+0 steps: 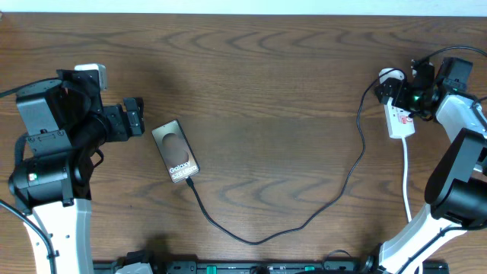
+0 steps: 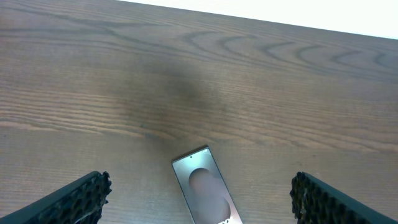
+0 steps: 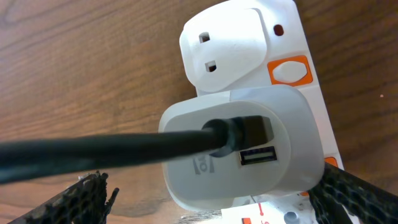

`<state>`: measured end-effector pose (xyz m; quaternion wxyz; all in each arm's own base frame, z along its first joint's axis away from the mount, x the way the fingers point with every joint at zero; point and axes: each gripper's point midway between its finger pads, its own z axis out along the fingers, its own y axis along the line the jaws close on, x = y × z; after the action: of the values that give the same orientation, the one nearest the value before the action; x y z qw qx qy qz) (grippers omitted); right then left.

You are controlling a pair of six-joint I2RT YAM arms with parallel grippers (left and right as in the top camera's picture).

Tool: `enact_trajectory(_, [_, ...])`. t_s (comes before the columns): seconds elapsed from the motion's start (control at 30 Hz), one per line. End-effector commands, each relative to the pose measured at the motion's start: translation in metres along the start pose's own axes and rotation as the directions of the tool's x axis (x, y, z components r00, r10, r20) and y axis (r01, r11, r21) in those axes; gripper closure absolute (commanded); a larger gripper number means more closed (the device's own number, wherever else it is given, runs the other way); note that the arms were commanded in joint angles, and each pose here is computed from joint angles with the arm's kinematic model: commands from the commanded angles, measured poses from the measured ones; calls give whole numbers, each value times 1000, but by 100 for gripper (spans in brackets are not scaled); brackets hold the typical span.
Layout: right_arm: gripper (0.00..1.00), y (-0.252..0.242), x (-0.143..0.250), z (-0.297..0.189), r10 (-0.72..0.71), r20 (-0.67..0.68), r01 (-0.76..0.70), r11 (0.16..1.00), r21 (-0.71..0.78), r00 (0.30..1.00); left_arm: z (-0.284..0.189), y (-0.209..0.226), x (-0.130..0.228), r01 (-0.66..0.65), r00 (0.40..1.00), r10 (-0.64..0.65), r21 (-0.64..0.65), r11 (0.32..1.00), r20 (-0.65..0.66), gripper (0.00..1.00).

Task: Plug charger to phone and switch on socket
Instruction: 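Press the power strip switch down with the right gripper, then lift the right gripper up and away from the power strip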

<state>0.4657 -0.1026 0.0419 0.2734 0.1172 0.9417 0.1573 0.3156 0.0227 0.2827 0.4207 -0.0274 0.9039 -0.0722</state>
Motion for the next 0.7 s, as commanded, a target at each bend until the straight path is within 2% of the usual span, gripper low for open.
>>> enact_trajectory(0.0, [1,37,42,15,94,-140,-113,985,-130,986,1,3,0,12,1000,-12,-9,1000,-1,5])
enact_trajectory(0.13, [1,13,37,-7,130,-119,-134,991,-29,984,1,3,0,12,1000,-12,-9,1000,-1,5])
enact_trajectory(0.43, [1,-23,3,-93,159,55,-166,977,135,986,1,3,2,14,1000,-14,-9,1000,-9,5])
enact_trajectory(0.67, [1,-23,-3,-152,152,140,-181,958,221,978,1,3,4,16,1000,-16,-9,1000,-16,5])
